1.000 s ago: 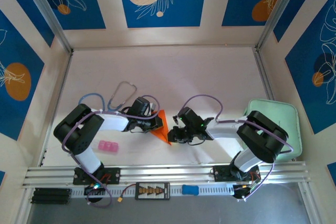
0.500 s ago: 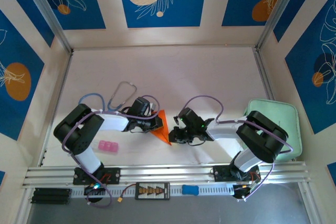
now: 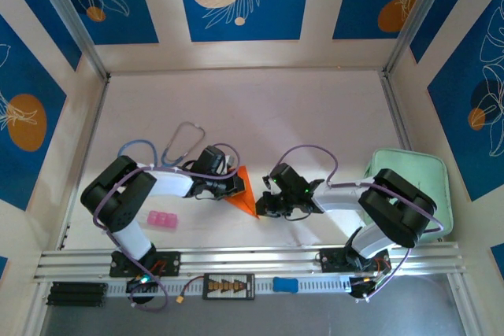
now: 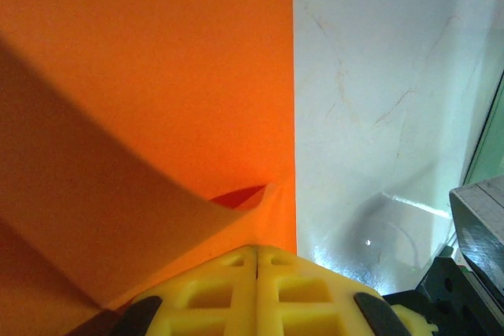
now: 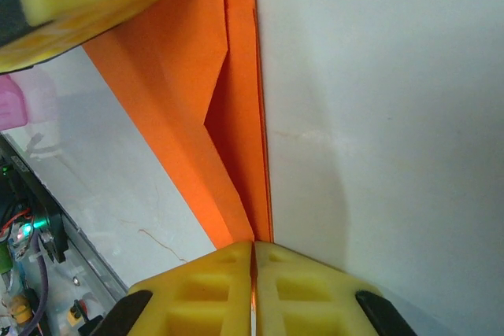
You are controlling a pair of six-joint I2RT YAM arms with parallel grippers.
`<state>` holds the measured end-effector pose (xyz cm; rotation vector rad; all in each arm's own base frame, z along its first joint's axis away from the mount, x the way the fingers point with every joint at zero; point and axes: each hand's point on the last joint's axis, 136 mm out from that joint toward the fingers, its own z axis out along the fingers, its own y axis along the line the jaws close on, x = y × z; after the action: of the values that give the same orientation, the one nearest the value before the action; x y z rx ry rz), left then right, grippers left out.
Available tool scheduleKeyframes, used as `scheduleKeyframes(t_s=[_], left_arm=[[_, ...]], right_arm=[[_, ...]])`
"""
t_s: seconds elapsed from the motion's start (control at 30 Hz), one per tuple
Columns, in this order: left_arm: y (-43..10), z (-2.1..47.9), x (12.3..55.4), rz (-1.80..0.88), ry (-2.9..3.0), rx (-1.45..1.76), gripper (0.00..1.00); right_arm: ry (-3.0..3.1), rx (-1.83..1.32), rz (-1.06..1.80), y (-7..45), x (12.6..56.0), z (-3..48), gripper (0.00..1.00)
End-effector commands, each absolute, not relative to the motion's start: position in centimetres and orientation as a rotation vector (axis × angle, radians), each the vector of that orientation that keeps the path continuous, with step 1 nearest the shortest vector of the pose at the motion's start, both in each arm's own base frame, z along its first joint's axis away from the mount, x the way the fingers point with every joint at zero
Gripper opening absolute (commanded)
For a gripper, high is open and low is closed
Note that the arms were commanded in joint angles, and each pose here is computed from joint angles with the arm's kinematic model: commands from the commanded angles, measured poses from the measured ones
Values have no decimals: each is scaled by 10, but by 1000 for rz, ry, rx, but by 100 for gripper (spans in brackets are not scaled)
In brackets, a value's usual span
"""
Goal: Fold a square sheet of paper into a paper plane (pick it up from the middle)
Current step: Fourth fold the wing at the center of the table.
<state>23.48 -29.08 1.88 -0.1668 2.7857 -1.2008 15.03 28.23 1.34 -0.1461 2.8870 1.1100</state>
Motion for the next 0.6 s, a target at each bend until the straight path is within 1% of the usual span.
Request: scheduleKeyframes(t_s=[0.0, 0.13, 0.33, 0.47, 0.57], left_arm=[[-282, 2, 226, -1123, 2856, -202, 5], [-281, 0, 226, -1116, 2859, -204, 5], [-281, 0, 226, -1118, 2860, -204, 5], [-281, 0, 226, -1119, 2859, -204, 5], [-281, 0, 226, -1121, 2859, -203, 5]], right_arm=[[3003, -140, 1064, 268, 127, 2, 10], [3035, -126, 1017, 263, 124, -4, 10], [3005, -141, 984, 264, 131, 3, 16], [3001, -146, 979, 262, 130, 5, 16], [3009, -147, 976, 262, 129, 3, 14]])
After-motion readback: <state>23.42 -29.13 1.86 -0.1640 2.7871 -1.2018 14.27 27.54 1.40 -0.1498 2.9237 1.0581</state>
